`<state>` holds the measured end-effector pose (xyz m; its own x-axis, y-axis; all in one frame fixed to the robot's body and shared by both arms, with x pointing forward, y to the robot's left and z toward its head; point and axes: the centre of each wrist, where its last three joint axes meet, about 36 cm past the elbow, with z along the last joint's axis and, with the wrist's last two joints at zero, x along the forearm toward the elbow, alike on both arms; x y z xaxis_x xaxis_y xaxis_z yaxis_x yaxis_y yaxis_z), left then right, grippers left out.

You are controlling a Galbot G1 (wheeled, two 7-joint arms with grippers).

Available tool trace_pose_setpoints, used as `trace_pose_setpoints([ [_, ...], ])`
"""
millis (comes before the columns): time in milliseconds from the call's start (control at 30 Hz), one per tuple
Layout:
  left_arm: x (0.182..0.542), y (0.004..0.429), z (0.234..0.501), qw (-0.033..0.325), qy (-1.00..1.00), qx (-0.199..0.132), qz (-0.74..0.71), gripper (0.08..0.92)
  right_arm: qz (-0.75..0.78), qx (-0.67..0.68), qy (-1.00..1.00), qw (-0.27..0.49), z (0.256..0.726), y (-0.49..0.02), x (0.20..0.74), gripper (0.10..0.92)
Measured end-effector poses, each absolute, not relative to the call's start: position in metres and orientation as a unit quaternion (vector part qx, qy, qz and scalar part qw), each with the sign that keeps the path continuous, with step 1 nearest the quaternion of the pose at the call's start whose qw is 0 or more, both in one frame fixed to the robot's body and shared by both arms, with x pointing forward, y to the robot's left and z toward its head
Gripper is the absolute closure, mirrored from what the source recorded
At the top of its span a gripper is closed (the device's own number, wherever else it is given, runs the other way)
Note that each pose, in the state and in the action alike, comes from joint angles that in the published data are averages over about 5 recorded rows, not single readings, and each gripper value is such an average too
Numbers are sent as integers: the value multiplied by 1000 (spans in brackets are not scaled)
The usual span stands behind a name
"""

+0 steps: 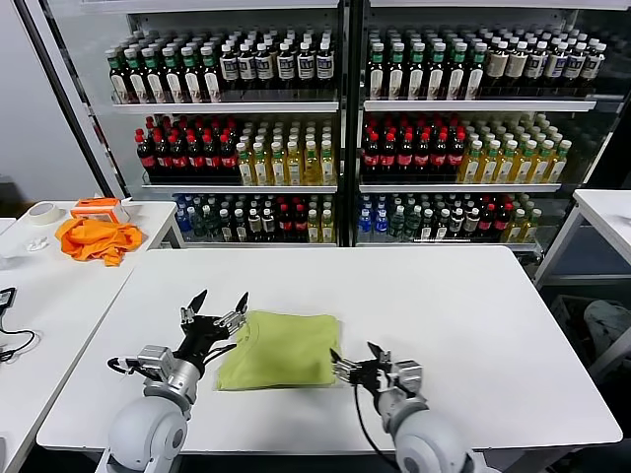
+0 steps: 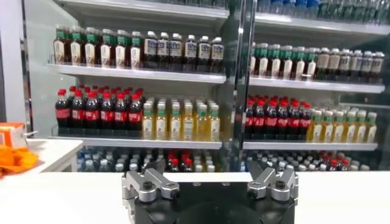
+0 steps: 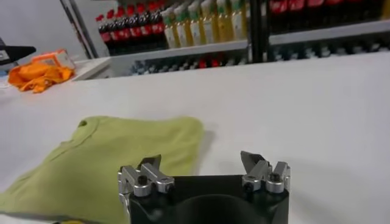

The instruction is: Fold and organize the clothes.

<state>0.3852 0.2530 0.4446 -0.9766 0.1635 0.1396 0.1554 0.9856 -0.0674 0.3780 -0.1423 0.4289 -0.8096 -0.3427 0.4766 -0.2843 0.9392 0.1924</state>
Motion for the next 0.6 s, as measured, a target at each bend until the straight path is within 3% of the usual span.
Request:
trace_pose_setpoints([
  [433, 380, 263, 431, 86, -994, -72, 6, 177, -68, 153, -941, 295, 420, -106, 402, 201],
  [600, 379, 265, 426, 92, -993, -69, 3, 177, -73, 150, -936, 311, 418, -98, 404, 289],
])
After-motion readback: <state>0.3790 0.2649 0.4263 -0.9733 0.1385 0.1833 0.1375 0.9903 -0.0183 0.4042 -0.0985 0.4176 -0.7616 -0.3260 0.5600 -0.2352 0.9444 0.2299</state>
